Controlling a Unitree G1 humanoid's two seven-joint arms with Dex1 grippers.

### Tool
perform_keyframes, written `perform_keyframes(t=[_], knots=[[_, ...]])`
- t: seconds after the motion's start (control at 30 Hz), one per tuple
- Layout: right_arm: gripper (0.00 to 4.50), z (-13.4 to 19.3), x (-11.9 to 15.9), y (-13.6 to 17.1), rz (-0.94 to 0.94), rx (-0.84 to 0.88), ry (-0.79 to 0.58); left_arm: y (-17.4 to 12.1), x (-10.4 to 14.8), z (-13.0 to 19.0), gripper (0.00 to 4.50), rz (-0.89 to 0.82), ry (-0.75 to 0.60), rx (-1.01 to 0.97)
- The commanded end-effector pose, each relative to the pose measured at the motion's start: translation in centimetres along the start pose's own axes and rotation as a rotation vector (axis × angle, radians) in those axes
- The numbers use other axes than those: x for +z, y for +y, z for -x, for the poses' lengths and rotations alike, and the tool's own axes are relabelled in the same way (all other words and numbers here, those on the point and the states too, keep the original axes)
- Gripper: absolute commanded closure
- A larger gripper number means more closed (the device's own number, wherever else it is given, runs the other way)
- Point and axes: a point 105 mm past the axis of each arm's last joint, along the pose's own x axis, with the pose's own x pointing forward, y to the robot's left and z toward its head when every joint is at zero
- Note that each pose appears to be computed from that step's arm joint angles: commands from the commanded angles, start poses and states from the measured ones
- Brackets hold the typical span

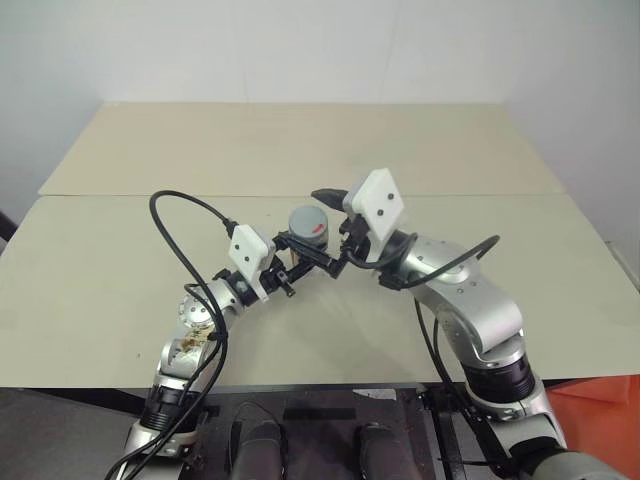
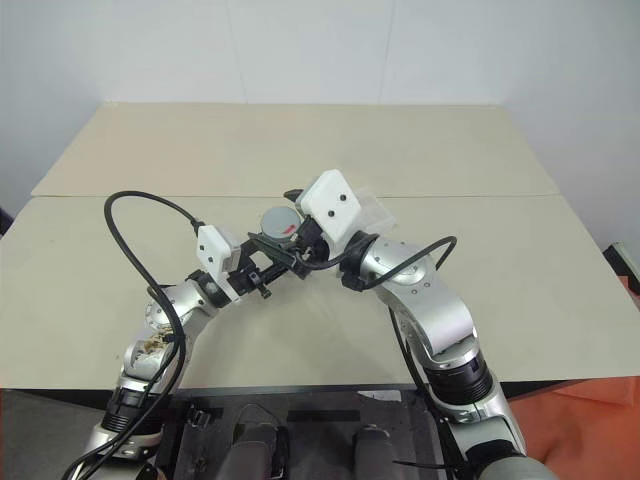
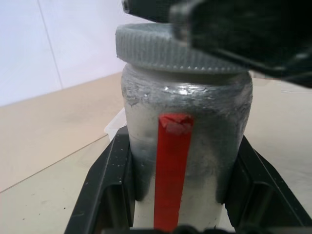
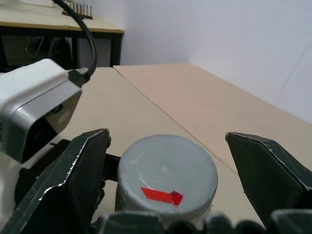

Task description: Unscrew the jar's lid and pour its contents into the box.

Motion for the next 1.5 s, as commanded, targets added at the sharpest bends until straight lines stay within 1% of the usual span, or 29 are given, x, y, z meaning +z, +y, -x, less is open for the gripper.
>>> perform_keyframes(t=[0.03, 0.33, 0.37, 0.4, 0.5, 0.53, 0.77, 0.83, 0.93, 1.03, 1.1, 1.23, 1.4, 1.5], knots=[[0.02, -0.1, 0.9, -0.1, 0.001, -0.015, -0.036, 0.1, 1.7, -0.3, 2.57, -0.045, -0.053, -0.004], [0.02, -0.1, 0.5, -0.1, -0.031, -0.009, -0.021, 0.0, 1.8, -0.6, 2.57, -0.047, -0.057, -0.013], [0.38, 0.0, 0.5, -0.1, -0.031, -0.009, -0.021, 0.0, 1.8, -0.6, 2.57, -0.046, -0.057, -0.014], [0.56, 0.0, 0.5, -0.1, -0.027, -0.009, -0.019, 0.0, 1.7, -0.6, 2.57, -0.046, -0.057, -0.015], [1.5, 0.0, 0.5, -0.1, -0.022, -0.012, -0.015, -0.1, 1.7, -0.7, 2.57, -0.041, -0.059, -0.018], [1.69, 0.1, 0.4, -0.1, -0.018, -0.011, -0.009, -0.1, 1.7, -0.8, 2.57, -0.038, -0.061, -0.019], [1.7, 0.1, 0.2, -0.1, -0.016, 0.001, -0.001, -0.6, 1.5, -0.8, 2.57, -0.034, -0.056, -0.053], [1.7, 0.3, 0.4, -0.1, -0.016, 0.04, -0.01, -0.8, 1.7, -0.5, 2.57, -0.032, -0.06, -0.082], [1.7, 1.5, 1.1, 0.5, -0.017, 0.253, -0.031, -2.3, 2.8, 0.2, 2.57, -0.002, -0.084, -0.187], [1.7, 2.6, 1.6, 0.9, 0.01, 0.45, -0.027, -3.7, 3.2, 0.8, 2.57, 0.007, -0.067, -0.292], [1.7, 3.0, 1.8, 1.0, 0.019, 0.54, -0.037, -4.0, 3.2, 0.8, 2.57, 0.008, -0.059, -0.318], [1.7, 3.5, 2.1, 1.4, 0.031, 0.816, -0.066, -4.4, 3.4, 0.9, 2.57, 0.031, -0.058, -0.364], [1.7, 3.0, 1.1, 0.6, 0.004, 1.031, -0.021, -4.5, 3.6, 0.7, 2.57, 0.034, -0.063, -0.381], [1.7, 2.6, 0.5, 0.4, -0.01, 1.079, 0.011, -4.6, 3.7, 0.6, 2.57, 0.032, -0.065, -0.389]])
